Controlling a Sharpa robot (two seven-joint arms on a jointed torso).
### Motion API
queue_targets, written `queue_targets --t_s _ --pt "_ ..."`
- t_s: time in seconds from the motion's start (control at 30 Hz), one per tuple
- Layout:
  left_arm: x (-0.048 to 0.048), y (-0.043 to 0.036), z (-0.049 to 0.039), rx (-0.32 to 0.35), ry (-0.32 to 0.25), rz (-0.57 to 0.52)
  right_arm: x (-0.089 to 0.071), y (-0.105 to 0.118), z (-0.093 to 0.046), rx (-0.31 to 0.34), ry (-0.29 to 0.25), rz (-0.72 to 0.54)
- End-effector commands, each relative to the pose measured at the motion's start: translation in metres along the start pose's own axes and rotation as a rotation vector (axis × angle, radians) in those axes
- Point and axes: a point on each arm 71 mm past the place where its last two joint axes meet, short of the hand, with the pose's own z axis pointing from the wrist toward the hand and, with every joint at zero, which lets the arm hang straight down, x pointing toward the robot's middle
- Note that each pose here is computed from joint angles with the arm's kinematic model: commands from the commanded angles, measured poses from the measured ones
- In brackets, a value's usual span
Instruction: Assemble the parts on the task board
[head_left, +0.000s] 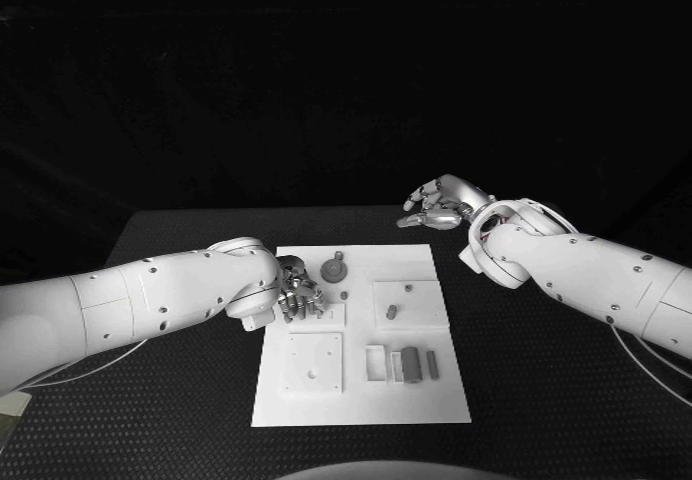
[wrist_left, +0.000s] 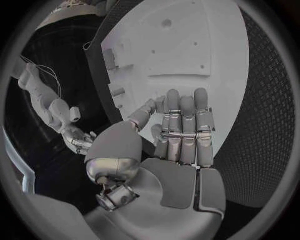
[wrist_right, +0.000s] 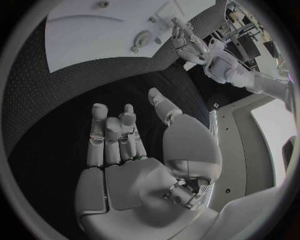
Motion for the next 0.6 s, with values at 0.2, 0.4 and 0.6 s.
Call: queue_targets --t_s 0.2,0.4,0.6 --pt "0.0008 0.0002 0.0009 -0.001 -0.011 0.037 0.0009 0.0016 0.0002 -0.01 0.01 0.002" --pt "0.0011 0.0007 0.0012 -0.003 -0.013 0.051 0.0012 0.0022 0.0004 -0.011 0.011 0.003" --pt "0.0022 0.0012 0.0014 -0.005 -0.006 0.058 0.0014 0.0023 0.0005 -0.011 0.013 0.003"
